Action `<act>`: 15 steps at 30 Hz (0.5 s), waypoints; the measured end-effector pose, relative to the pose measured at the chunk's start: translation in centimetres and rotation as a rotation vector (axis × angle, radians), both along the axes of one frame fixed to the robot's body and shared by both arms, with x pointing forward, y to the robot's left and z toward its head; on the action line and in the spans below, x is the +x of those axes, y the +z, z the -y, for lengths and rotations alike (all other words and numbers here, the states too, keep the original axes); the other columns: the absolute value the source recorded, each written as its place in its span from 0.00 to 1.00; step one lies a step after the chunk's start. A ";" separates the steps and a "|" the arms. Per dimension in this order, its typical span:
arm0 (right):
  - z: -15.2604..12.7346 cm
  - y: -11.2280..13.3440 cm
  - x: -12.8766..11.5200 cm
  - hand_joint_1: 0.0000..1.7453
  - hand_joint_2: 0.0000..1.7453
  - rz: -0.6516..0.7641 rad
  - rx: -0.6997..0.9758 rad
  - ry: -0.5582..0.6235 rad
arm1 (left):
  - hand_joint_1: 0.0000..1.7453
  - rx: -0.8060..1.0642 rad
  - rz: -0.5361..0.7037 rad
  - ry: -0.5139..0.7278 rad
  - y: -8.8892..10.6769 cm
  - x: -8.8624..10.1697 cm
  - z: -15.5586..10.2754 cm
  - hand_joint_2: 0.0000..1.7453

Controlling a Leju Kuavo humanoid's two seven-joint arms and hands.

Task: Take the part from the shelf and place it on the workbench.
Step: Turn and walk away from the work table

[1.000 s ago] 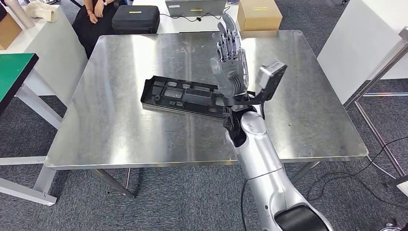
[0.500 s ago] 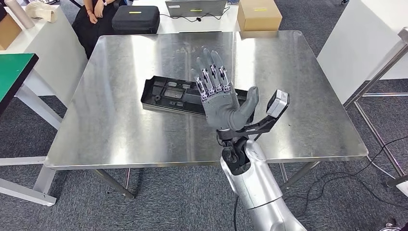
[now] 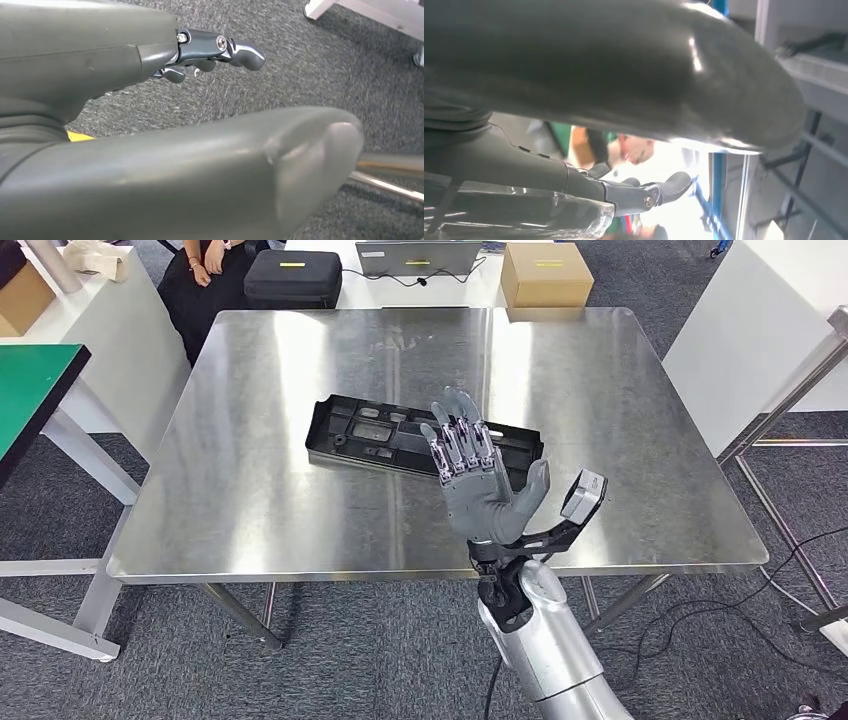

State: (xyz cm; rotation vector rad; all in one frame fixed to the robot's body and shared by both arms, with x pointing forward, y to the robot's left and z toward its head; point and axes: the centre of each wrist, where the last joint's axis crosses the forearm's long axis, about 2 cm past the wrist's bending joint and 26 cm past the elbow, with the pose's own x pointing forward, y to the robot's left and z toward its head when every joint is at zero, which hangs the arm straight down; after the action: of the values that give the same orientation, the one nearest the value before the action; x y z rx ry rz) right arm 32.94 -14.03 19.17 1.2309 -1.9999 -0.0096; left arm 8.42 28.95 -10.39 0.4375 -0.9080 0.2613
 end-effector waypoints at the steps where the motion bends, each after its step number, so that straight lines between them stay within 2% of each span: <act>1: 0.2 -0.4 -0.2 0.00 0.00 -0.005 -0.022 -0.023 | 0.00 0.000 0.002 -0.007 0.0 0.1 0.1 0.00; 7: 1.2 -2.5 -1.1 0.00 0.00 -0.046 -0.118 -0.113 | 0.00 0.005 0.013 -0.035 0.1 0.7 0.1 0.00; 15: 1.9 -4.9 -2.6 0.00 0.00 -0.106 -0.170 -0.144 | 0.00 0.002 0.012 -0.044 0.2 1.0 0.1 0.00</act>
State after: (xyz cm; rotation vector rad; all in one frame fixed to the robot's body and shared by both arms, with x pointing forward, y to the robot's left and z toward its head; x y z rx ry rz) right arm 30.34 -15.95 14.30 0.9592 -1.9499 0.0235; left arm 9.43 28.90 -10.18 0.4181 -0.9284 0.2233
